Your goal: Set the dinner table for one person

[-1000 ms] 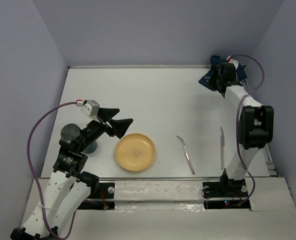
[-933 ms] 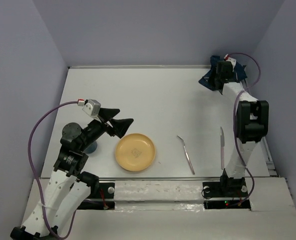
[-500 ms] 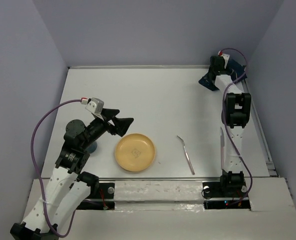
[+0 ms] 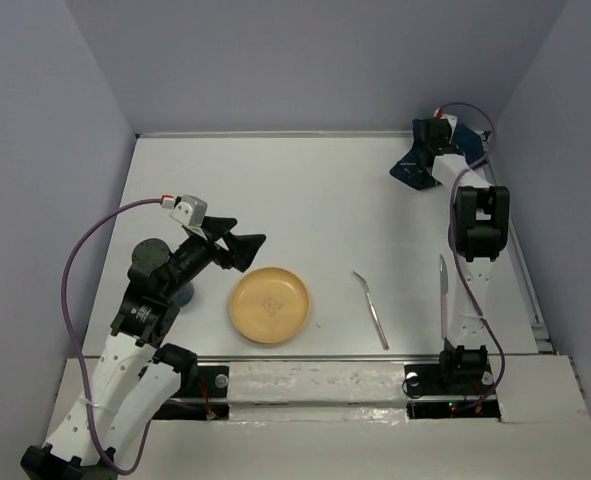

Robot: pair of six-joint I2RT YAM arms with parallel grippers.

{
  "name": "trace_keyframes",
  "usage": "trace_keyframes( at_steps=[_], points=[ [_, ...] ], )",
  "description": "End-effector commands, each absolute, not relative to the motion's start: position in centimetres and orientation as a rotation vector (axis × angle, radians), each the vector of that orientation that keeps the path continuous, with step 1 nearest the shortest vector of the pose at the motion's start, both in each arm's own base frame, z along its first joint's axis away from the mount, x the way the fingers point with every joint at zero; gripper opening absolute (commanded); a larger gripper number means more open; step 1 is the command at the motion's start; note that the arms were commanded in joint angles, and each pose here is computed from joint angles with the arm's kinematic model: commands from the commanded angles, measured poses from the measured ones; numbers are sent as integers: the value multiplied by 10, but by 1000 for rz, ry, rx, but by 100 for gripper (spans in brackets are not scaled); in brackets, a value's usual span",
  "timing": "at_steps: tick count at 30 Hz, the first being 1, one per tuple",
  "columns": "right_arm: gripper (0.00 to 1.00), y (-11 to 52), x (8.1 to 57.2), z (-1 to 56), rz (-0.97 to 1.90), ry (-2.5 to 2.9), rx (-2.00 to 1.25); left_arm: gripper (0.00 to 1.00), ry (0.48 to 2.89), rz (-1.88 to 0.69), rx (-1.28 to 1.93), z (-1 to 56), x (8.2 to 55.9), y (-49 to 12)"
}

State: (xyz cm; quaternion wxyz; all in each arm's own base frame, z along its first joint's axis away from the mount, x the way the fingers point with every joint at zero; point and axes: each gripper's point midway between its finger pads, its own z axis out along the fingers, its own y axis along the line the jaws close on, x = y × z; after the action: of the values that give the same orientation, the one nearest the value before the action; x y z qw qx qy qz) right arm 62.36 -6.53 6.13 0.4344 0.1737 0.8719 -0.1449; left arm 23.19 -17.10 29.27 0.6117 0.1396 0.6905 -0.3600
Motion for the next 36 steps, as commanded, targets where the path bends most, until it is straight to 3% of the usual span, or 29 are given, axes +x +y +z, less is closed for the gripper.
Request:
trace_keyframes(
  at_steps=[1,3,10,13,16,18,19,21,27,33,36],
  points=[
    [0,23,626,245,67,1840,240,99,1503,-798,301,325,234,-163],
    [0,63,600,307,261,1745,158,99,1506,-786,275,325,236,-159],
    [0,147,517,422,744,1559,-48,99,1521,-739,142,326,247,-142],
    [0,160,490,418,874,1530,-72,99,1531,-708,82,325,252,-133],
    [0,158,490,354,891,1650,12,99,1540,-688,34,324,254,-127],
    [32,146,503,303,814,1755,120,99,1548,-703,24,324,255,-128],
    [65,140,504,270,770,1853,176,99,1558,-726,7,324,255,-130],
    [88,127,511,226,669,1949,237,99,1585,-756,-15,320,261,-135],
    [87,132,493,226,675,1951,204,99,1657,-734,-92,296,280,-134],
    [72,155,463,194,662,2025,137,93,1746,-720,-234,257,305,-134],
    [63,177,452,176,666,2068,91,79,1796,-775,-271,224,312,-152]
  ],
)
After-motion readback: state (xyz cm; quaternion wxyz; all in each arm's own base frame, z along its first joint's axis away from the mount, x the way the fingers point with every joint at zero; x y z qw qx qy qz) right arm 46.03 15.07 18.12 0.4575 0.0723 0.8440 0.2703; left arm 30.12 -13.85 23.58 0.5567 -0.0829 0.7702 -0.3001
